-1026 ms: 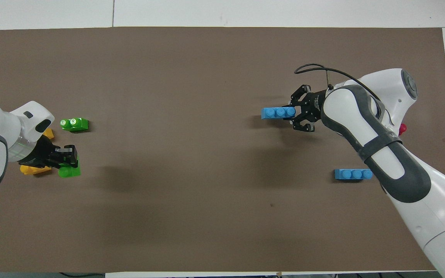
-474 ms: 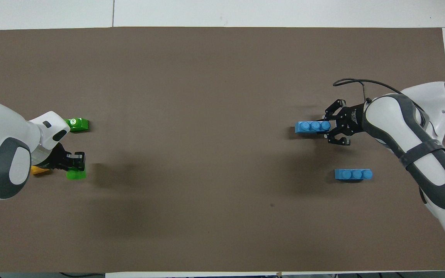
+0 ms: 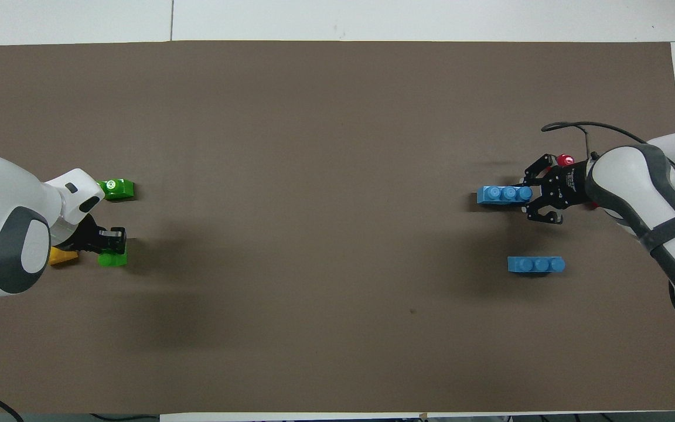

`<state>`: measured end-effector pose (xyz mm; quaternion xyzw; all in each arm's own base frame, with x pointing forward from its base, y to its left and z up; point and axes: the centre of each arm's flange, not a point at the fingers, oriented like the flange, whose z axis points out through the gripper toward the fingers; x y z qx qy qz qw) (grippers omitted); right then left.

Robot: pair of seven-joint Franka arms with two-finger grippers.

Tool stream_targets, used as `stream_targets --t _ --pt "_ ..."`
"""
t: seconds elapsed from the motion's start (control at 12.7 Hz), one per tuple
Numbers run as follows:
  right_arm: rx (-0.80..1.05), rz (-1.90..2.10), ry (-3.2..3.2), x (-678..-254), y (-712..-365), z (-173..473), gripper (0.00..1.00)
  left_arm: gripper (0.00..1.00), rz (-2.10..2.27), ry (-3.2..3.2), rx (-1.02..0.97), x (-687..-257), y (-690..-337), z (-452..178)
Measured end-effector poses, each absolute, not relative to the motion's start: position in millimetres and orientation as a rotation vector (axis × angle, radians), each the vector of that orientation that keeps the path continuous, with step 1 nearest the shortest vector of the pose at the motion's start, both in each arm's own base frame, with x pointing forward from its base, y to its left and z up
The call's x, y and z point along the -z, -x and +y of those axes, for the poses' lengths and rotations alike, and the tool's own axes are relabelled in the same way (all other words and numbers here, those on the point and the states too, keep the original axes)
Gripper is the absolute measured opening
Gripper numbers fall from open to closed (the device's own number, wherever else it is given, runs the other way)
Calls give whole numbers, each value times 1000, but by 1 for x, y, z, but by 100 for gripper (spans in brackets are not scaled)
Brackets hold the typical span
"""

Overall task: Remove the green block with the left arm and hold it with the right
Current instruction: 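Lower the green brick with the left gripper while the right gripper lowers blue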

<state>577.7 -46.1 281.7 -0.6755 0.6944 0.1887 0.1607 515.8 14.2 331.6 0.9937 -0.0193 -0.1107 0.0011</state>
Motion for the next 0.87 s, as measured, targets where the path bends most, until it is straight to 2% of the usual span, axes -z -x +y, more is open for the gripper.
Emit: stream_targets --t 0.24,0.55,0.63,0.87 --pt "-521 1904 2008 -271 -570 -46 36 36 -75 -3115 357 -313 -512 12" --pt "-466 1858 2052 -270 -565 -43 36 36 -78 -3119 338 -312 -510 12" --pt "-458 1844 2063 -270 -564 -43 36 42 -78 -3119 341 -311 -510 12" --pt "-452 1819 2082 -270 -564 -43 36 79 -78 -3121 322 -320 -515 12"
